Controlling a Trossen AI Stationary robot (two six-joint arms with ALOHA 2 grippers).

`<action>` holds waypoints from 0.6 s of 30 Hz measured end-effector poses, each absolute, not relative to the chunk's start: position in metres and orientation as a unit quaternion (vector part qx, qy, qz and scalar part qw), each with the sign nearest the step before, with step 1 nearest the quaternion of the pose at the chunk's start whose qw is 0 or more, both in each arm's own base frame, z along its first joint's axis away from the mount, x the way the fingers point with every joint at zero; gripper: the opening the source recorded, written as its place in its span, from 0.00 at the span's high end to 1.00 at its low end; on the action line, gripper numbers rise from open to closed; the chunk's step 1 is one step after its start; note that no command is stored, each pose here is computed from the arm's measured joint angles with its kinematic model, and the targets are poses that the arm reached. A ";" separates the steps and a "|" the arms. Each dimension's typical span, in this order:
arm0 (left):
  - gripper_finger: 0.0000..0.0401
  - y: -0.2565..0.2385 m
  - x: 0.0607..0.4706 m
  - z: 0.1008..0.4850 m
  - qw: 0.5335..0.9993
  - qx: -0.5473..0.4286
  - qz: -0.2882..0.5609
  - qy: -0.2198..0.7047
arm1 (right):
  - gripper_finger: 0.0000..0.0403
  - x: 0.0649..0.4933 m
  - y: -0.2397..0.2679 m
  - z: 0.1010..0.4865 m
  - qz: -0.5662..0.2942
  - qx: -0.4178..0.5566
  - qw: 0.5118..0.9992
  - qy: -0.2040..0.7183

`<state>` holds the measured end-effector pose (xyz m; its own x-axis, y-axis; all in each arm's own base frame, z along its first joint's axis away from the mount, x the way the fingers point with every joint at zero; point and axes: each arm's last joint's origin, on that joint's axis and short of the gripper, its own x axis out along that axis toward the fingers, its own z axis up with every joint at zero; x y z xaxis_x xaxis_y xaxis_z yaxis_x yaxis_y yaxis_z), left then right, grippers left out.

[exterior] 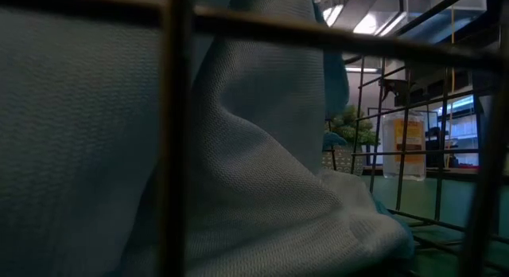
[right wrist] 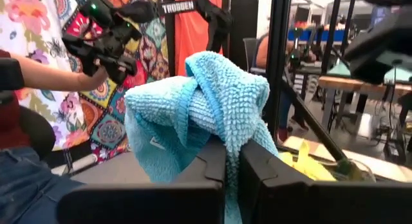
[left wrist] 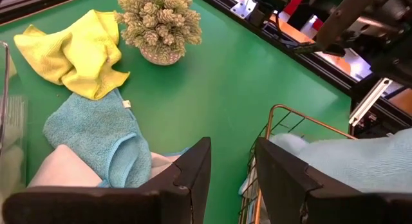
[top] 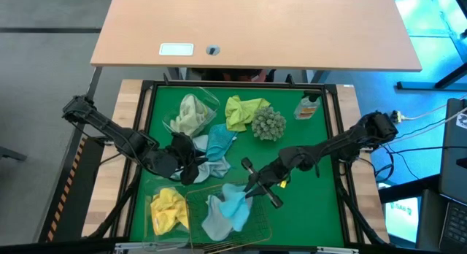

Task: Sort microfiber towel by color & place in baskets
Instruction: Put the right blue microfiber towel into the wire basket

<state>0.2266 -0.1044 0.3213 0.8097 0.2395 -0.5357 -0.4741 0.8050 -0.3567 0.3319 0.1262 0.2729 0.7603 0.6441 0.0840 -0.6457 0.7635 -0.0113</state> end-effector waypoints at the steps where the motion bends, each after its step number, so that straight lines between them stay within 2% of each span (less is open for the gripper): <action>1: 0.71 -0.104 0.227 0.321 0.919 -0.245 0.194 0.240 | 0.97 0.332 0.126 0.273 0.344 0.009 0.938 -0.041; 6: 0.71 -0.104 0.227 0.321 0.919 -0.245 0.194 0.240 | 0.97 0.332 0.126 0.265 0.343 0.010 0.939 -0.001; 18: 0.71 -0.104 0.227 0.321 0.919 -0.244 0.194 0.240 | 0.97 0.324 0.123 0.224 0.323 0.053 0.915 0.236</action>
